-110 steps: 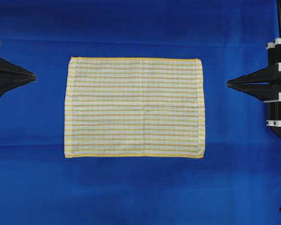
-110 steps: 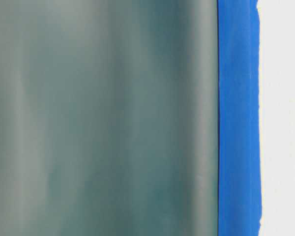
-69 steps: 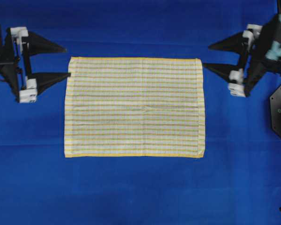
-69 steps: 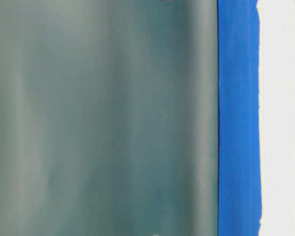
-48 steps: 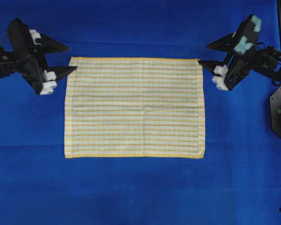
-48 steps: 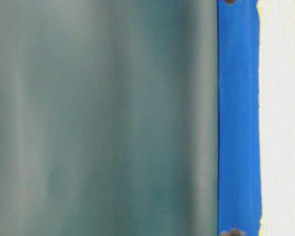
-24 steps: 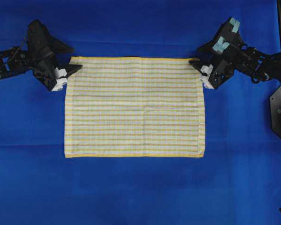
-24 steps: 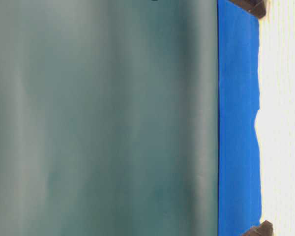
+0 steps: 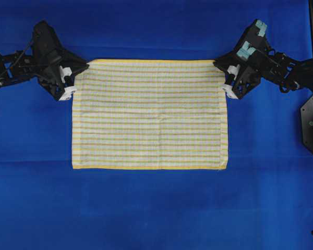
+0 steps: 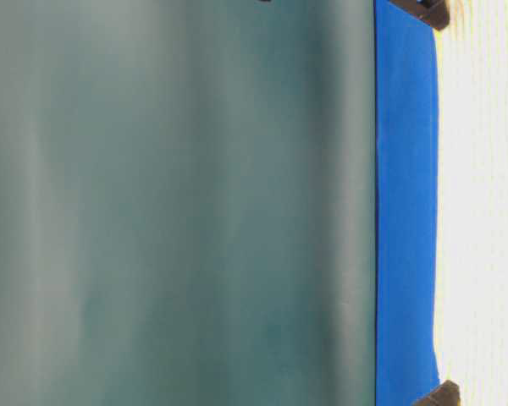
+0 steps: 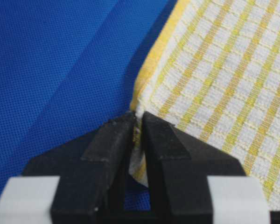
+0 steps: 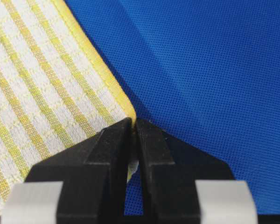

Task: Fold the yellow towel.
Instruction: 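Fold the top edge down toward the bottom edge with both grippers, release, then grasp the folded strip's left and right ends with both grippers, then lift the strip and rotate it vertical, right gripper moving to top, then lay the vertical strip flat and open both grippers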

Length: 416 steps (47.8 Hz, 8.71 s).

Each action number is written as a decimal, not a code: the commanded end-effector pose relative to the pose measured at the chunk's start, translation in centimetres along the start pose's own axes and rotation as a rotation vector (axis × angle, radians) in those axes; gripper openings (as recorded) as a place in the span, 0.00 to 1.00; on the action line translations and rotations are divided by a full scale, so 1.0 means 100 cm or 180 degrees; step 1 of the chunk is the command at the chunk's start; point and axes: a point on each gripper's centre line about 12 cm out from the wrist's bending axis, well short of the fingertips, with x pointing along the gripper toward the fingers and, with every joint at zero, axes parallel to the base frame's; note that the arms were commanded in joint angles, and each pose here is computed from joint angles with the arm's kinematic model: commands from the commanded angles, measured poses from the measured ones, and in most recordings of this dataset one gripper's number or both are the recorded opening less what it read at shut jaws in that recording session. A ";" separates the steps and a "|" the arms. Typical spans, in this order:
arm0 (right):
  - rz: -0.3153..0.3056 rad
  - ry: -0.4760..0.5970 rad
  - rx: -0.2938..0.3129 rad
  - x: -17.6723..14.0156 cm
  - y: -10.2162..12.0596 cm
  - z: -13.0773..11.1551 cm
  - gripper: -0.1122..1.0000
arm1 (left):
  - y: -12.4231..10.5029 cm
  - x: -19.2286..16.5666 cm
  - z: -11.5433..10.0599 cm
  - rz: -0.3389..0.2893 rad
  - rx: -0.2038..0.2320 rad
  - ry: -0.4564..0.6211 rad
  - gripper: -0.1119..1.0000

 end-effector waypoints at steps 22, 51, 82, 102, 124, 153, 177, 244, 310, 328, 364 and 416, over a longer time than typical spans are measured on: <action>0.0119 -0.0203 0.0016 -0.026 0.006 0.030 0.14 | -0.002 -0.021 0.029 -0.0039 0.0052 -0.0219 0.15; 0.0850 -0.0058 0.0148 -0.068 0.066 0.009 0.14 | -0.086 -0.051 0.020 -0.0904 0.0213 -0.0204 0.15; 0.1556 0.0347 0.0136 -0.105 0.127 -0.028 0.14 | -0.141 -0.110 0.012 -0.1733 0.0305 -0.0319 0.15; 0.1546 0.0434 0.0084 -0.104 0.128 -0.032 0.14 | -0.149 -0.093 0.006 -0.1645 0.0368 -0.0038 0.15; 0.1629 0.0419 0.0012 -0.108 0.135 -0.031 0.53 | -0.151 -0.093 0.010 -0.1650 0.0355 -0.0044 0.41; 0.1276 0.0315 0.0046 -0.093 0.105 -0.014 0.78 | -0.112 -0.078 0.028 -0.1195 0.0272 -0.0053 0.76; 0.0882 0.0726 0.0014 -0.056 0.094 -0.037 0.78 | -0.095 -0.038 -0.004 -0.0868 0.0382 0.0482 0.74; 0.1307 0.0069 -0.0032 -0.117 0.090 0.032 0.13 | -0.097 -0.124 0.076 -0.1131 0.0298 -0.0088 0.12; -0.0007 -0.0417 0.0112 -0.017 -0.018 0.161 0.13 | -0.279 -0.018 0.167 -0.1886 0.0417 -0.0719 0.12; -0.0035 -0.0439 0.0043 -0.010 -0.021 0.170 0.13 | -0.299 -0.002 0.179 -0.1928 0.0402 -0.0798 0.12; 0.0090 -0.0268 -0.0136 0.030 0.002 0.180 0.13 | -0.283 -0.008 0.133 -0.1915 0.0119 -0.0790 0.12; 0.0333 -0.0088 -0.0526 0.081 0.051 0.178 0.29 | -0.253 -0.014 0.099 -0.1753 0.0101 -0.0514 0.18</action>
